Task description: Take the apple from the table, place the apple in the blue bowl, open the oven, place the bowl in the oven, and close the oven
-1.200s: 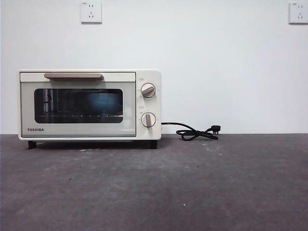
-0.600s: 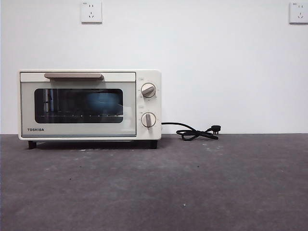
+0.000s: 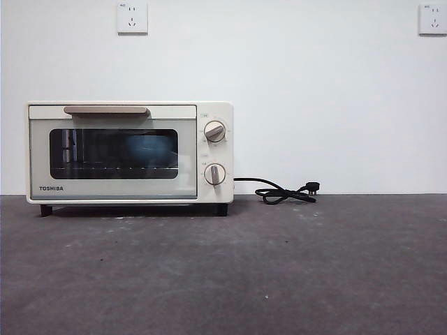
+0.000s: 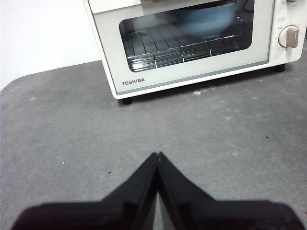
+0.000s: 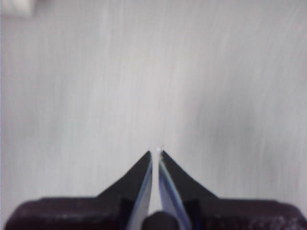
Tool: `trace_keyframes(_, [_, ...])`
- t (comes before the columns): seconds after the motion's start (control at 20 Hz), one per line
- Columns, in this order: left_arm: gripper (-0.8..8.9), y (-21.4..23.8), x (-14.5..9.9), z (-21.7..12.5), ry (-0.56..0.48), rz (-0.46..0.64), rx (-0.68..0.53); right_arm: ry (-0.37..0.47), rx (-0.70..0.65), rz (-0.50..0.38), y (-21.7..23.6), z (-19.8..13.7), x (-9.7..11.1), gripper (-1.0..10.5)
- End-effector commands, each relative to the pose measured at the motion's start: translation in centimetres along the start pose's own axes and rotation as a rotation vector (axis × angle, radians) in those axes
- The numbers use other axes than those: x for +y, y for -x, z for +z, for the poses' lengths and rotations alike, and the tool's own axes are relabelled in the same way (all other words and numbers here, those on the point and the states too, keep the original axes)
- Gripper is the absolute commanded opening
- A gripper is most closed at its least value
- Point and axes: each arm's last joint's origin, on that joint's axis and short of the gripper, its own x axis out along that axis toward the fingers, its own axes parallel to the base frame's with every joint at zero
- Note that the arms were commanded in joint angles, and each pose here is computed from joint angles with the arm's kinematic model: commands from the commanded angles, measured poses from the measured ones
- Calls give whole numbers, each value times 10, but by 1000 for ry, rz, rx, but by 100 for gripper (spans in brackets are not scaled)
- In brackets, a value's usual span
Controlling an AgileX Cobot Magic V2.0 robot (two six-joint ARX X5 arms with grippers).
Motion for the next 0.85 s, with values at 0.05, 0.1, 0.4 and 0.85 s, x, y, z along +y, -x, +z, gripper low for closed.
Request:
trace_keyframes(0.05, [-4,-1,-1,-3,8,-3,3,-27,-244,49,8,5,-14,32])
trace_keyframes(0.1, [-4,-1,-1,-3,8,-3,3,-49,-359,51,11,0,-22,32])
trace_keyframes(0.4, [-4,-1,-1,-3,8,-3,3,7,-424,-87,-19,-83,-36,32])
trace_keyframes(0.85, [-4,-1,-1,-3,8,-3,3,56,-536,92,-58,-144,-23,32])
